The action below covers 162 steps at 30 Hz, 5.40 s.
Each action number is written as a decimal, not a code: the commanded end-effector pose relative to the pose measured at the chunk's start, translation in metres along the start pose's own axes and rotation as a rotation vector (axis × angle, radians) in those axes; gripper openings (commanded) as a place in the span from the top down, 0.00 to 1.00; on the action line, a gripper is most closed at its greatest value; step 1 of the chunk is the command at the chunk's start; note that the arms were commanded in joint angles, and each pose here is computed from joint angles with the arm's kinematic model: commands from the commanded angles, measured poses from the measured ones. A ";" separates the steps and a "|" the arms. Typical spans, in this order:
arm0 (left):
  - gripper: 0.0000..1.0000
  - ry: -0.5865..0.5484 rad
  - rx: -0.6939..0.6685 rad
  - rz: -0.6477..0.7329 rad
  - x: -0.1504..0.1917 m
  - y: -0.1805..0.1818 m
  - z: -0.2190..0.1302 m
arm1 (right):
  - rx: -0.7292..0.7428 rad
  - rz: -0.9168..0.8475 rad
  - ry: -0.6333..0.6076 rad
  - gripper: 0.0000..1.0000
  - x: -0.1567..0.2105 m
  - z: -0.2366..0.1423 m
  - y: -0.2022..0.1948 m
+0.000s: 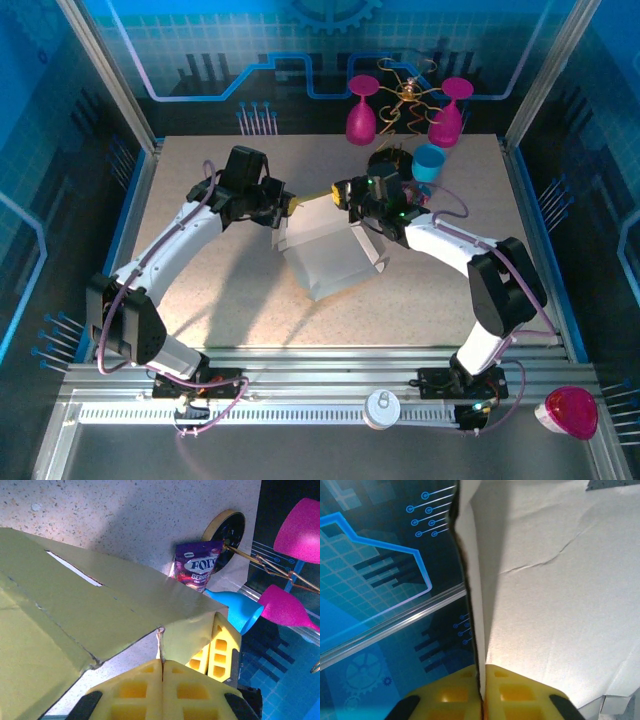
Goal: Fold the paper box
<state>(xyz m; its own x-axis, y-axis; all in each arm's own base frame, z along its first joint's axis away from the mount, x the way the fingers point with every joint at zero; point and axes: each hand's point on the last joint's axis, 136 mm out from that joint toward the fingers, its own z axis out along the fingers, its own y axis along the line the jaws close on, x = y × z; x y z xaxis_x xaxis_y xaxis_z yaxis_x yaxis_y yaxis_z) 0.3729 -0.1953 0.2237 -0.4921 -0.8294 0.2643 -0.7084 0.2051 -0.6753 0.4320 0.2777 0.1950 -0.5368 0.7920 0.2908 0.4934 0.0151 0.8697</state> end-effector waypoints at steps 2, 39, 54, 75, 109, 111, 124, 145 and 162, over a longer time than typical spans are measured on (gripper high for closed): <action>1.00 0.021 0.008 0.018 0.001 0.000 -0.002 | -0.055 0.003 0.012 0.96 0.000 -0.001 0.022; 1.00 0.193 0.079 -0.029 -0.096 0.122 0.054 | -0.005 0.141 -0.073 1.00 -0.012 -0.008 0.039; 0.84 0.216 0.296 -0.099 -0.097 0.103 0.062 | -0.034 0.184 -0.079 1.00 -0.023 -0.016 0.053; 0.59 0.263 0.413 -0.070 -0.079 0.085 0.061 | -0.063 0.238 -0.088 1.00 -0.031 -0.021 0.061; 0.39 0.211 0.216 0.157 -0.053 0.080 0.070 | -0.071 0.260 -0.065 1.00 -0.028 -0.017 0.059; 0.39 0.206 0.180 0.172 -0.052 0.082 0.070 | -0.069 0.258 -0.065 1.00 -0.027 -0.018 0.059; 0.39 0.114 -0.143 0.403 -0.050 0.090 0.055 | -0.053 0.238 -0.059 1.00 -0.019 -0.018 0.053; 0.34 -0.001 -0.110 0.678 -0.031 0.050 0.025 | -0.034 0.224 -0.079 1.00 -0.021 -0.017 0.045; 0.47 -0.147 -0.124 0.781 -0.038 0.064 -0.036 | -0.032 0.225 -0.095 1.00 -0.030 -0.014 0.051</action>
<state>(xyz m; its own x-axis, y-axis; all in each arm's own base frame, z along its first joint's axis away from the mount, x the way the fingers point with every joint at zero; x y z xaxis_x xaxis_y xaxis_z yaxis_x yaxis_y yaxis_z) 0.3355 -0.1532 0.1995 -0.8225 -0.4927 -0.2842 -0.2345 0.7489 -0.6198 0.4592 0.2490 0.2223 -0.3453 0.8229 0.4513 0.5922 -0.1820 0.7849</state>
